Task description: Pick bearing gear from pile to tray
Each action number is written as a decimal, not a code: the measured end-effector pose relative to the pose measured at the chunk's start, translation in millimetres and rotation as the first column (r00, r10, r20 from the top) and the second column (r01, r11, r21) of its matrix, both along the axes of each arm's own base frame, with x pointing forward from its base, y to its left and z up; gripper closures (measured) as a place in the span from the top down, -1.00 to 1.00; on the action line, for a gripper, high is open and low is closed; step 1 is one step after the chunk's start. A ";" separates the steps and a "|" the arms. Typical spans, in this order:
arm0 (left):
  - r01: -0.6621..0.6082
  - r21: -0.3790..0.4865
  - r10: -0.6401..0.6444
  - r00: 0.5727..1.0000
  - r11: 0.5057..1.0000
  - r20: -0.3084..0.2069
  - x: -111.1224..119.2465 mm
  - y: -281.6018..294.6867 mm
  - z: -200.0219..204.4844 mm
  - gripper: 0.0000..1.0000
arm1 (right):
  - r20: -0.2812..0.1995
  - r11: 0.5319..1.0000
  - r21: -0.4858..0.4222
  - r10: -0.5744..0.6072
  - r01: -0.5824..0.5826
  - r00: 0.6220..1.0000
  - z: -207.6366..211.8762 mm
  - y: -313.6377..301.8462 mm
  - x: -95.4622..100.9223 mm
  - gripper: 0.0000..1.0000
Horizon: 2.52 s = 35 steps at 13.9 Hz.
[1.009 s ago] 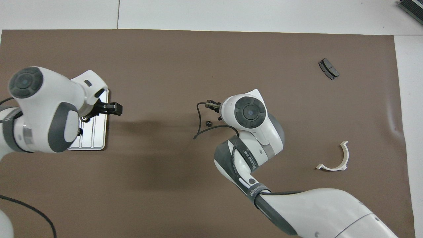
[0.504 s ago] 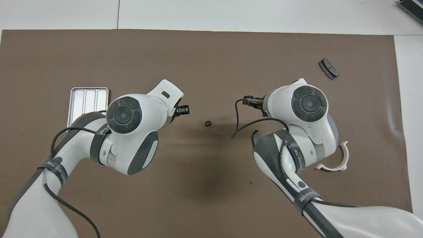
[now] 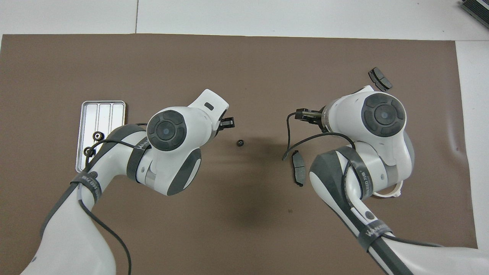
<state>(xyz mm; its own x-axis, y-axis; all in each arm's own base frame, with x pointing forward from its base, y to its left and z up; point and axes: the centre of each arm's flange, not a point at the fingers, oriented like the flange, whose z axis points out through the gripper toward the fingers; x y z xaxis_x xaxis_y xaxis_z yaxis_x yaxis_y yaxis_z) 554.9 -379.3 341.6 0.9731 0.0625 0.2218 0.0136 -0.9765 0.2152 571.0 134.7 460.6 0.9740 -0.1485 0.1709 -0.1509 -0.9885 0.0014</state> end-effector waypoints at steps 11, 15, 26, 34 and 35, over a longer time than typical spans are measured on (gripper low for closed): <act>0.082 0.047 -0.079 0.995 0.996 -0.067 -43.3 -34.0 -44.7 0.08 | -0.098 0.999 0.028 0.034 -0.032 0.995 125.2 -96.8 -3.7 1.00; 0.086 0.051 -0.083 0.994 0.995 -0.069 -45.3 -34.3 -46.4 0.00 | -0.146 0.996 0.025 0.093 -0.090 0.985 134.1 -102.4 -10.4 1.00; 0.086 0.054 -0.082 0.994 0.995 -0.067 -44.6 -32.9 -45.6 -0.51 | -0.186 0.976 0.028 0.215 -0.214 0.959 133.0 -103.4 -16.7 1.00; -0.006 0.098 0.015 0.995 0.995 -0.096 11.1 16.3 -10.0 -0.51 | -0.186 0.977 0.029 0.215 -0.213 0.959 133.0 -103.4 -16.7 1.00; -0.027 0.104 0.037 0.995 0.994 -0.097 27.0 36.9 -0.2 -0.51 | -0.186 0.977 0.029 0.215 -0.213 0.959 133.0 -103.4 -16.7 1.00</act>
